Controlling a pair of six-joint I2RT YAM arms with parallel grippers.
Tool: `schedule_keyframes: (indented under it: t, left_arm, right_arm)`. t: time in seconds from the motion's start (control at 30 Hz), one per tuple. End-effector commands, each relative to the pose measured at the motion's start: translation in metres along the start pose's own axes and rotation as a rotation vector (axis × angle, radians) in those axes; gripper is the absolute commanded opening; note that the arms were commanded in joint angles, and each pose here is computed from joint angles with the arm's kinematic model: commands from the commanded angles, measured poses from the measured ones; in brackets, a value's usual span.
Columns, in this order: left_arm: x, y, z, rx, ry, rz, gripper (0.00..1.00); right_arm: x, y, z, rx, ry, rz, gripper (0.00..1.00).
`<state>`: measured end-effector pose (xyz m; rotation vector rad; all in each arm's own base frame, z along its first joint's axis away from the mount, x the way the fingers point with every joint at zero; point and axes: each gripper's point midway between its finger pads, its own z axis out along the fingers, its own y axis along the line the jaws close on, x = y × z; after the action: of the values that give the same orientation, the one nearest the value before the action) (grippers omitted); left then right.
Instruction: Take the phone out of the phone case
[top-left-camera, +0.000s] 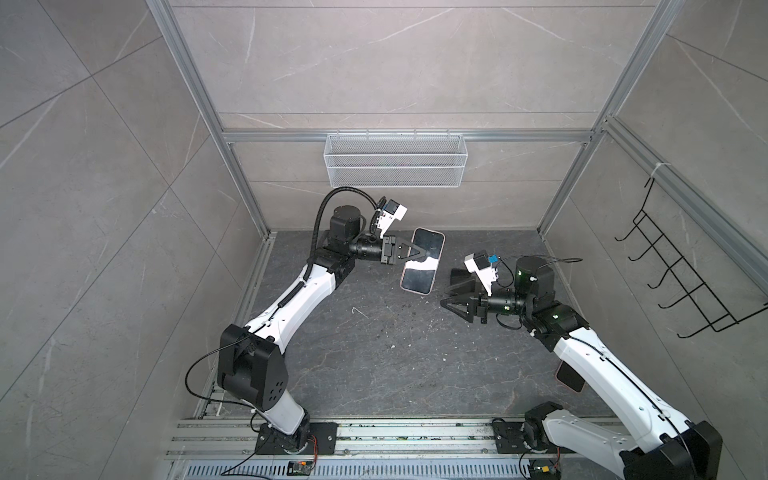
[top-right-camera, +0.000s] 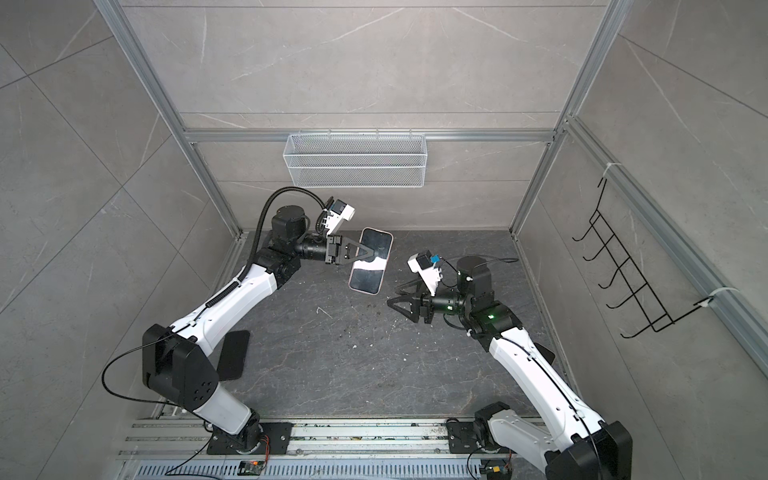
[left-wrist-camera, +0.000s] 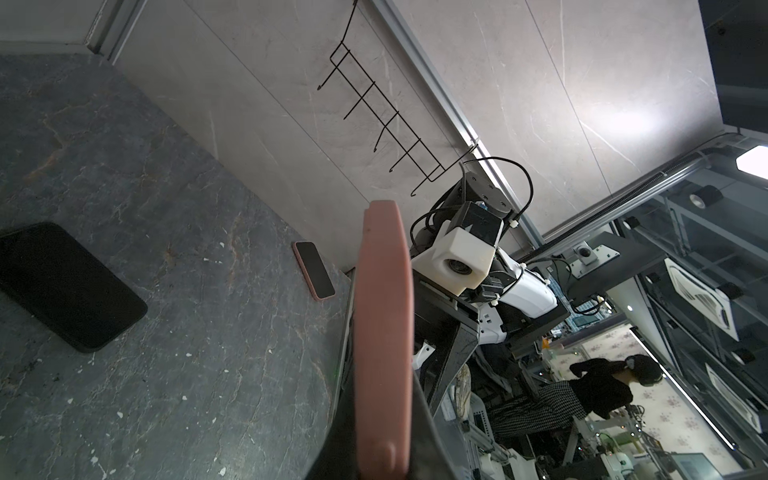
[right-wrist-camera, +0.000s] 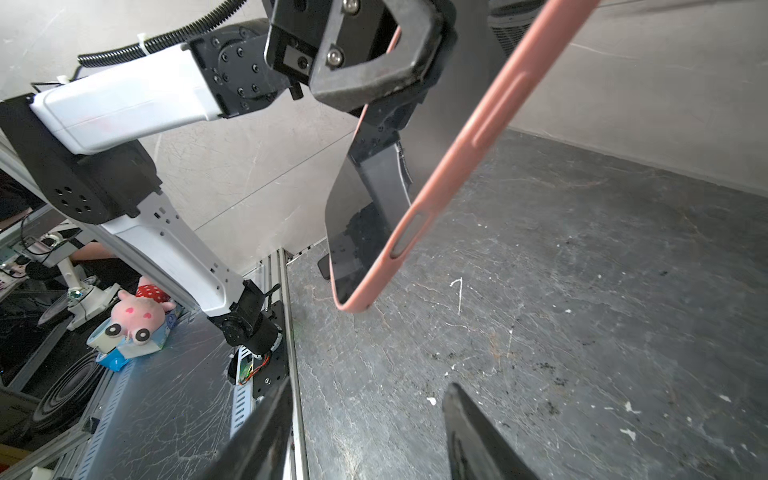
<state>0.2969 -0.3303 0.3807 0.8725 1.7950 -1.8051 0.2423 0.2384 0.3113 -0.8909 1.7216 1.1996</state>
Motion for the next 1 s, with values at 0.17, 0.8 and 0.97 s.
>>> schedule_keyframes:
  t: [0.17, 0.8, 0.97]
  left_arm:
    - [-0.013, -0.033, 0.011, 0.11, 0.001, 0.144, 0.0]
    - [-0.015, -0.03, 0.021, 0.127, 0.008, 0.135, 0.0]
    - [-0.016, -0.029, 0.023, 0.127, 0.004, 0.13, 0.0]
  right_arm:
    - [-0.001, 0.003, 0.012, -0.071, -0.017, 0.0, 0.58]
    - [0.005, -0.004, 0.02, -0.083, -0.011, 0.017, 0.3]
    - [0.006, -0.004, 0.021, -0.088, -0.011, 0.013, 0.21]
